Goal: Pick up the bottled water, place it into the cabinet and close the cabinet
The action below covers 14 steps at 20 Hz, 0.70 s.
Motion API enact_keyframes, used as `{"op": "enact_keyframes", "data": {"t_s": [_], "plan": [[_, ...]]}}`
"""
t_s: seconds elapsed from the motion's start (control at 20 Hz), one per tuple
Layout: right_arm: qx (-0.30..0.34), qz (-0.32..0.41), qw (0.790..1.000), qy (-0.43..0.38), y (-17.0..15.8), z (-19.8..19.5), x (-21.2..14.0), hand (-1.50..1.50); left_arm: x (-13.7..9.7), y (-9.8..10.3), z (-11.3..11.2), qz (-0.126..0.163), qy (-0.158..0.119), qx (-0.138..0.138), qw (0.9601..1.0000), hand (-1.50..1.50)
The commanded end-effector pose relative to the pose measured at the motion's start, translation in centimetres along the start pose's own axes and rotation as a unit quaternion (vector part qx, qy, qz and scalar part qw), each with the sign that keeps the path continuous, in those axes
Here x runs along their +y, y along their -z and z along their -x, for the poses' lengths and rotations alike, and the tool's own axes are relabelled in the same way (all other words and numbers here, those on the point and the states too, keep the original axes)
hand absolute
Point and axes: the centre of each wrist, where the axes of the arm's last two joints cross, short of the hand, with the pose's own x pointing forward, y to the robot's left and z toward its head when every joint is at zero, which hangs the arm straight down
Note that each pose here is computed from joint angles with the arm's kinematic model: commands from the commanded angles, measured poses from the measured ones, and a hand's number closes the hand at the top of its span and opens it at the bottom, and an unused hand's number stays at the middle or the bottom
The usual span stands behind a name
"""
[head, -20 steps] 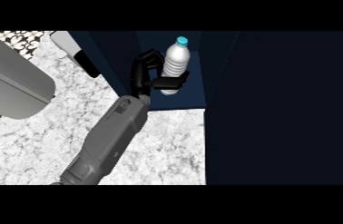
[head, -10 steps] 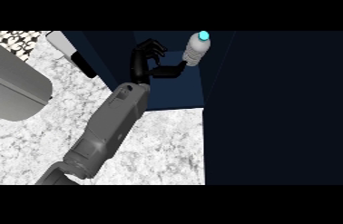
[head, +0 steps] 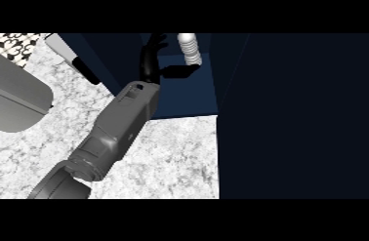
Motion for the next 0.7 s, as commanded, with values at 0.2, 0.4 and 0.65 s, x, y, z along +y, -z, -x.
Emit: {"op": "enact_keyframes", "data": {"t_s": [0.2, 0.4, 0.65], "plan": [[-0.021, -0.001, 1.000, -0.003, 1.9, -1.7, 1.8, -1.50, -0.2, 0.0, 0.0, 0.026, -0.020, -0.032, 0.9990, -1.50], [-0.022, -0.008, 1.000, -0.010, 1.8, -1.5, 1.9, -1.50, -1.0, 1.1, -3.1, 0.033, -0.074, -0.080, 0.9935, -1.50], [-0.019, -0.011, 1.000, -0.017, 2.3, -1.7, 0.9, -1.50, -1.0, 0.9, -2.7, 0.042, -0.083, -0.094, 0.9912, -1.50]]}}
